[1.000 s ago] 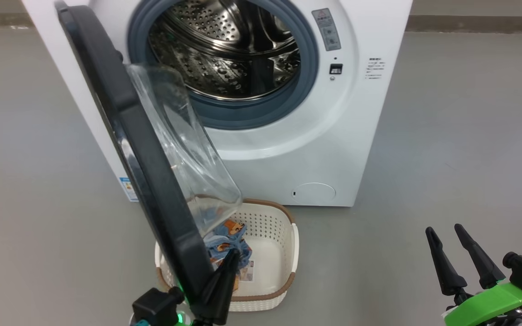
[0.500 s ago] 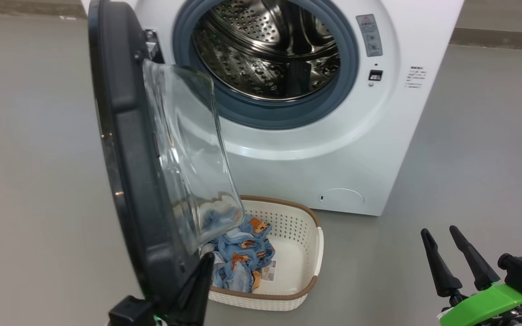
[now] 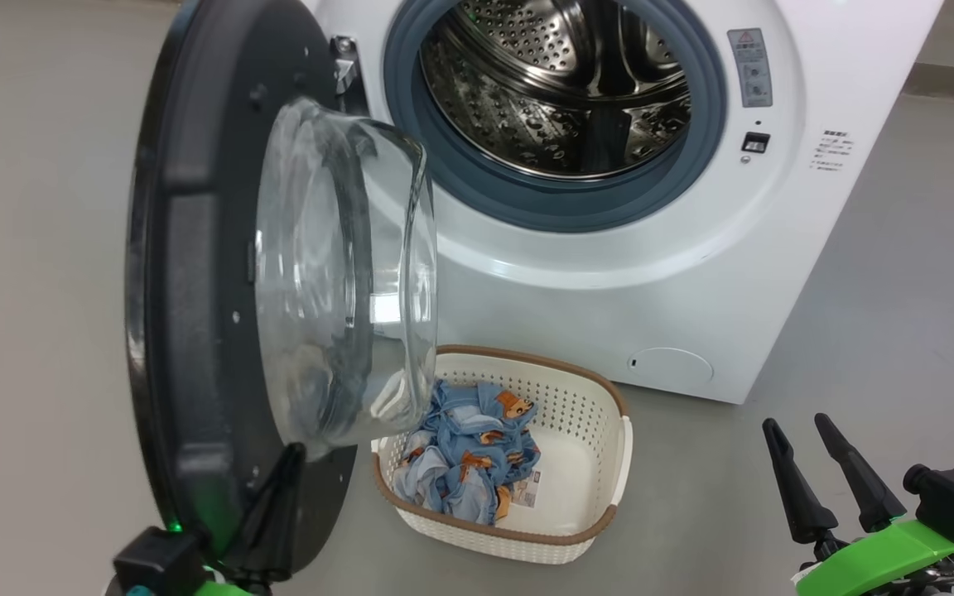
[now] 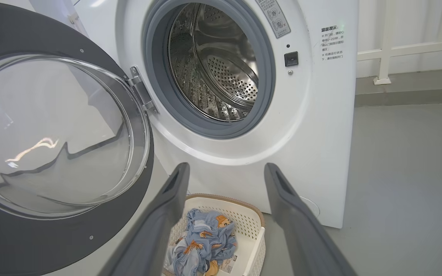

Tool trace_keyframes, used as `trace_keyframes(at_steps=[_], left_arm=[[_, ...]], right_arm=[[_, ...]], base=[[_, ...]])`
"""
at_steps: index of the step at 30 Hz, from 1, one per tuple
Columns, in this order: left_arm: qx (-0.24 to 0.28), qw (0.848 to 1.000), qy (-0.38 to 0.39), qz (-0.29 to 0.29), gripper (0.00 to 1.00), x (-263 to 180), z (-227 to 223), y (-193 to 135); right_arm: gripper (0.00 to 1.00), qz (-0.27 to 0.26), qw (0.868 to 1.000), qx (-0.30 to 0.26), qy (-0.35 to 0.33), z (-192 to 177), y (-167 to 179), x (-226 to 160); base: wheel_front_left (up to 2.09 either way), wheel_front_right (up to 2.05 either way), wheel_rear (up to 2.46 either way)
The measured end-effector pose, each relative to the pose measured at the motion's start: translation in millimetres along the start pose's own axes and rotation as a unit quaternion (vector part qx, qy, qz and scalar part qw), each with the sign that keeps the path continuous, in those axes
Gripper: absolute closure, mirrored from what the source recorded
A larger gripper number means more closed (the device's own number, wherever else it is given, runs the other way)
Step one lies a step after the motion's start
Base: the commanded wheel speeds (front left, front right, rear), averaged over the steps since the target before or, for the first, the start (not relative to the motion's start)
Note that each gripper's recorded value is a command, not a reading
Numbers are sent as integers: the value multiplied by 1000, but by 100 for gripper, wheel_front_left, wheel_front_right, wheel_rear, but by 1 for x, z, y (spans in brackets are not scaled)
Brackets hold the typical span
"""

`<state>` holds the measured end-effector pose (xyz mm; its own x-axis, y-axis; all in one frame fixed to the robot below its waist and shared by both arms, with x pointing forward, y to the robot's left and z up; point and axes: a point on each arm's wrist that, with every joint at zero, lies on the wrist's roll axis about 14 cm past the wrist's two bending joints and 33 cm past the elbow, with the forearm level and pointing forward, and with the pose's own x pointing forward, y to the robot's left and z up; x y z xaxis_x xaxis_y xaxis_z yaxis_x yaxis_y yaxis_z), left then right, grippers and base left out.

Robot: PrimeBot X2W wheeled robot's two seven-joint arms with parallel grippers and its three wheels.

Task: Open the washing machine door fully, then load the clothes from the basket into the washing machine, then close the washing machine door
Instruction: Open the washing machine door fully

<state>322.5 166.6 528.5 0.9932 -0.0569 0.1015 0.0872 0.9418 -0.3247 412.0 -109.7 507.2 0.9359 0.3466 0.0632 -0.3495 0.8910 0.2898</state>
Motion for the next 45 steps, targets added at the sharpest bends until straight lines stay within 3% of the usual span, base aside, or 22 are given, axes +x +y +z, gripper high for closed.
trace_keyframes(at_steps=[19,45], left_arm=[[39,993,14,113,100,-9,20,86],[89,962,89,243,100,-2,31,216]], right_arm=[[0,24,999,23,34,-31,17,22],[0,60,996,46,54,-59,31,70]], base=[[0,0,0],[0,0,0]])
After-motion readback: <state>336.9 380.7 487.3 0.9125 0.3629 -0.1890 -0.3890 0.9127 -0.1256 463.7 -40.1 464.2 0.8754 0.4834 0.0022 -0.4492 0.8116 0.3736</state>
